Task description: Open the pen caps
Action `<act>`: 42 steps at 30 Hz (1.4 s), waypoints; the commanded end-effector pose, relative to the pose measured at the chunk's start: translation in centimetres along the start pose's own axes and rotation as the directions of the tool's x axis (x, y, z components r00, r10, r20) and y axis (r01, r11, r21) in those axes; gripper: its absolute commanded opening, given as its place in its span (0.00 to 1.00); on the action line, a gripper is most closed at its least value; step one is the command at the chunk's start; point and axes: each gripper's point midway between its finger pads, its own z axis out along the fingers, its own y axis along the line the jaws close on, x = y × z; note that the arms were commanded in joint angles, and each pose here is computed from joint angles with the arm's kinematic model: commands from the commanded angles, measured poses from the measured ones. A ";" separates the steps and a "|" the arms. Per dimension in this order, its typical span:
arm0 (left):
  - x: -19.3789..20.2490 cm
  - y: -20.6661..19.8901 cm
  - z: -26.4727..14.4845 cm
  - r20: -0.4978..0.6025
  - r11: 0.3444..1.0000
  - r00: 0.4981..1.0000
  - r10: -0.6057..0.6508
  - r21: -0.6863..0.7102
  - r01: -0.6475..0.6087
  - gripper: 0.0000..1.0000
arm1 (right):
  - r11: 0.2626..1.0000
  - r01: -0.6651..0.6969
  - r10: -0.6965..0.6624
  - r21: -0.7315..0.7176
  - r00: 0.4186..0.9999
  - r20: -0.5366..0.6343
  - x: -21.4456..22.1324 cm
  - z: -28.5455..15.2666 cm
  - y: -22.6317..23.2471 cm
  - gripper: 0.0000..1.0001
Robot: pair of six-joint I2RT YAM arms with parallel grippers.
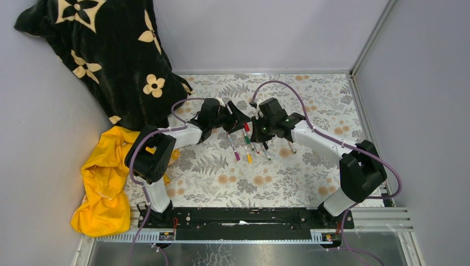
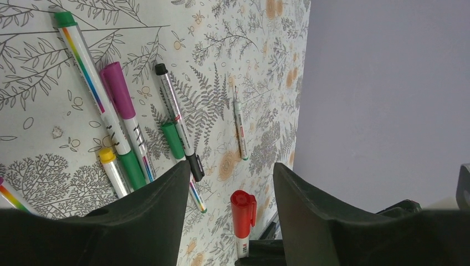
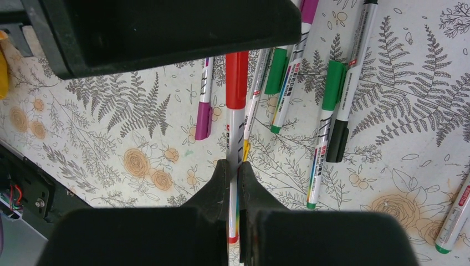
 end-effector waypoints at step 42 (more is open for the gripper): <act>1.3 -2.2 -0.8 -0.011 0.989 0.999 0.031 0.145 -0.029 0.12 | 1.000 0.009 -0.007 -0.022 0.997 0.074 -1.8 -0.1 1.2 0.00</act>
